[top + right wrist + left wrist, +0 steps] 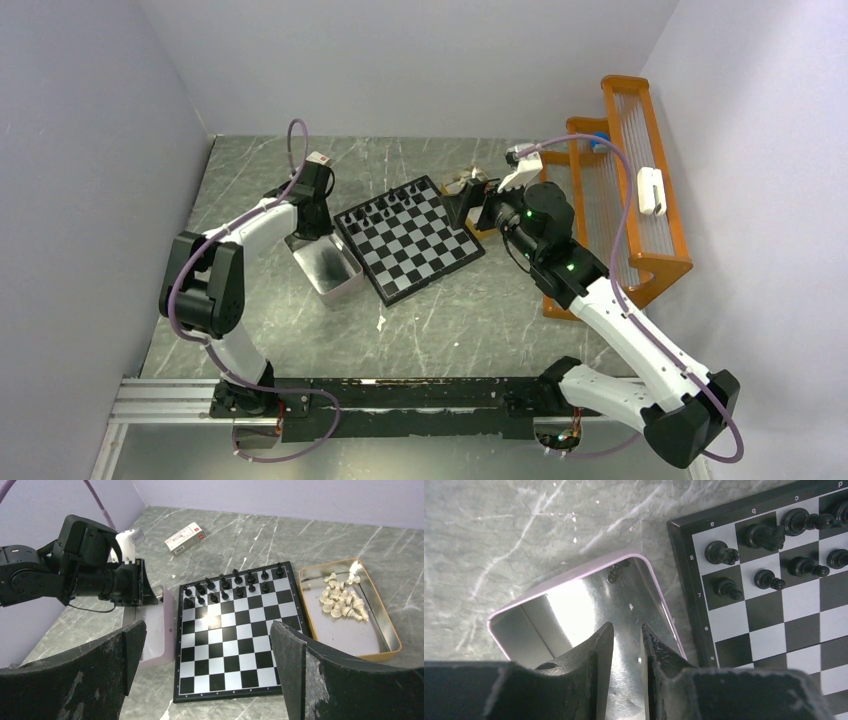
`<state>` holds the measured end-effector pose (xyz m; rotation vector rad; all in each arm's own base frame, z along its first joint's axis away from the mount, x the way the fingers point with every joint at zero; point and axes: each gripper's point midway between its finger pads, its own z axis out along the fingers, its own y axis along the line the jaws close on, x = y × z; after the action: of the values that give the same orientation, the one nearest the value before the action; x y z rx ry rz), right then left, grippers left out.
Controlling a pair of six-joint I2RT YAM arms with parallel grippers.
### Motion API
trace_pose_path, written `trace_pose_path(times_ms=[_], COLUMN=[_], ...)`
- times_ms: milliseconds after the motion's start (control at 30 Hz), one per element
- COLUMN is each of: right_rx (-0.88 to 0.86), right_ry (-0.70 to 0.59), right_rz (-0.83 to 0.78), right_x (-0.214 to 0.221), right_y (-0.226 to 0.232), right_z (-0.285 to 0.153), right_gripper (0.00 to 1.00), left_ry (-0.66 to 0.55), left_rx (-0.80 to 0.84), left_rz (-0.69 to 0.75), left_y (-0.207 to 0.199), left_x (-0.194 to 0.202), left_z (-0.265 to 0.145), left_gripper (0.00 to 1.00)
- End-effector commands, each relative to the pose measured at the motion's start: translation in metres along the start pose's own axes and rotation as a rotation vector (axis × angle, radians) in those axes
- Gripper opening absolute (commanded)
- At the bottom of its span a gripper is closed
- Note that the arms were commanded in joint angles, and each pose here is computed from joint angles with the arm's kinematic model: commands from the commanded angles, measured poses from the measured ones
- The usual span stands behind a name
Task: Set up the chess pieces on the board
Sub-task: Pick up the chess piece from the storage box.
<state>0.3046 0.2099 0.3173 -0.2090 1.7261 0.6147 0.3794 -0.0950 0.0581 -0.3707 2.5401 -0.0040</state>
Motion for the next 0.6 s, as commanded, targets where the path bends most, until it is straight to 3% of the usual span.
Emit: trace_pose_path(times_ms=[0,567], right_rx=[-0.015,-0.026], right_ry=[-0.009,-0.029], right_rz=[0.012,0.024], right_x=[0.001,-0.005], right_y=[0.002,0.005], right_z=[-0.005,-0.007], right_gripper=[1.00,1.00], left_ry=[-0.099,-0.122], left_rx=[-0.013,-0.001], left_rz=[0.115,0.298], left_y=[0.002,-0.006], left_x=[-0.031,-0.042], left_z=[-0.007,0.024], left_gripper=[0.32,0.32])
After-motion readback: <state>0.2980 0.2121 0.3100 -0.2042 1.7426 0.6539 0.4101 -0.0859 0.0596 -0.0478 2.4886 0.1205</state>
